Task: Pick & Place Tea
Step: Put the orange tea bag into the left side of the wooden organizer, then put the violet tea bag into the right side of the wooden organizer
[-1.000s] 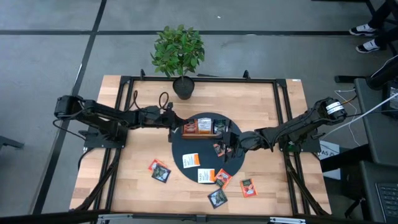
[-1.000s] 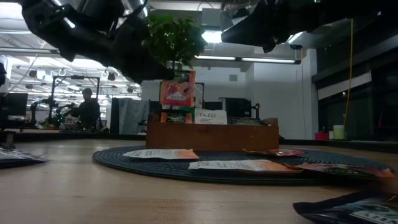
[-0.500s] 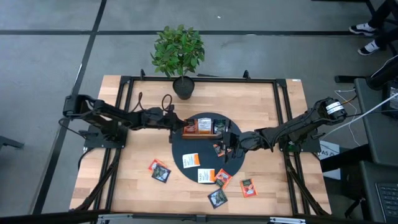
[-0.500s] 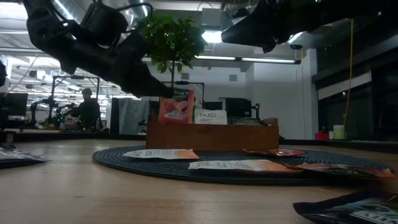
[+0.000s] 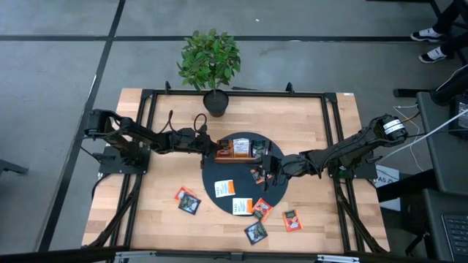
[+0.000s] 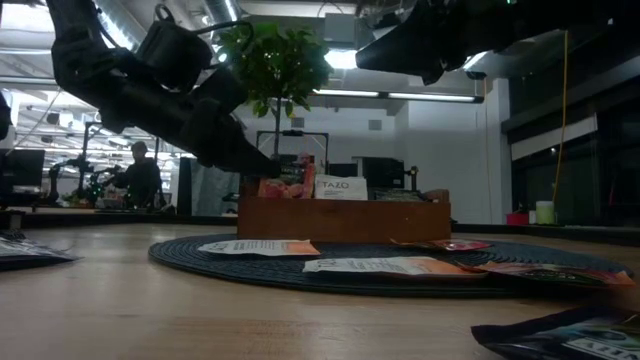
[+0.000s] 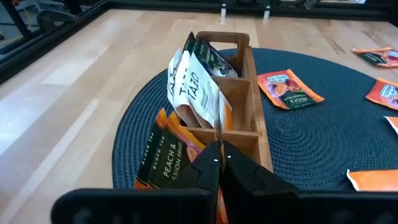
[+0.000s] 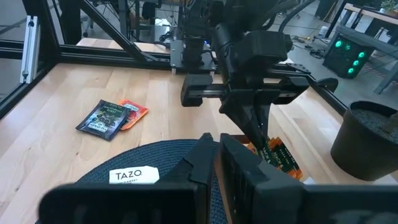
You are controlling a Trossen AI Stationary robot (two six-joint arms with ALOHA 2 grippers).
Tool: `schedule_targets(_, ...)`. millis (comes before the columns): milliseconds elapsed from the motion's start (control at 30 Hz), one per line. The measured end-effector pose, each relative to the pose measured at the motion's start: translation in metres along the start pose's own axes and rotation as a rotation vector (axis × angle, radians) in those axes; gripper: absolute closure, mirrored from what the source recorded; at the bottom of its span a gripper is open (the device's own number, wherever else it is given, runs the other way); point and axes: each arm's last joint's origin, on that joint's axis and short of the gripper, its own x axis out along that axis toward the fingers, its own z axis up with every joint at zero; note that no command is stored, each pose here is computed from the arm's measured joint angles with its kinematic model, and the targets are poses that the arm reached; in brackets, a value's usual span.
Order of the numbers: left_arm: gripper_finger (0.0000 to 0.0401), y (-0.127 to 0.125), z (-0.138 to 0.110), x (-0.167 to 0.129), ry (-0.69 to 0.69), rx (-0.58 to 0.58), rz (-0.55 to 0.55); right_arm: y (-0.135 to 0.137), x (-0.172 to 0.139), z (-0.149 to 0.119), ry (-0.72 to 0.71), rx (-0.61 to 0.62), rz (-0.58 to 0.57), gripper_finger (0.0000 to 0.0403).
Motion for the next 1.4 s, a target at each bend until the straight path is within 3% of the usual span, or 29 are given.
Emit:
schedule_targets(633, 0.0335, 0.002, 0.004, -0.002, -0.017, 0.061, 0.056, 0.000, 0.000, 0.000, 0.003, -0.002, 0.002, 0.0369)
schedule_targets(1000, 0.0308, 0.001, 0.031, -0.020, -0.155, 0.088, 0.061, 0.000, 0.000, -0.001, 0.009, -0.009, 0.002, 0.0369)
schedule_targets(1200, 0.0306, -0.007, 0.048, -0.035, -0.245, 0.164, 0.056, 0.000, 0.000, -0.001, 0.009, -0.065, 0.001, 0.0369)
schedule_targets(1400, 0.0304, -0.022, 0.052, -0.047, -0.221, 0.226, 0.094, 0.000, 0.000, -0.001, 0.009, -0.139, 0.000, 0.0370)
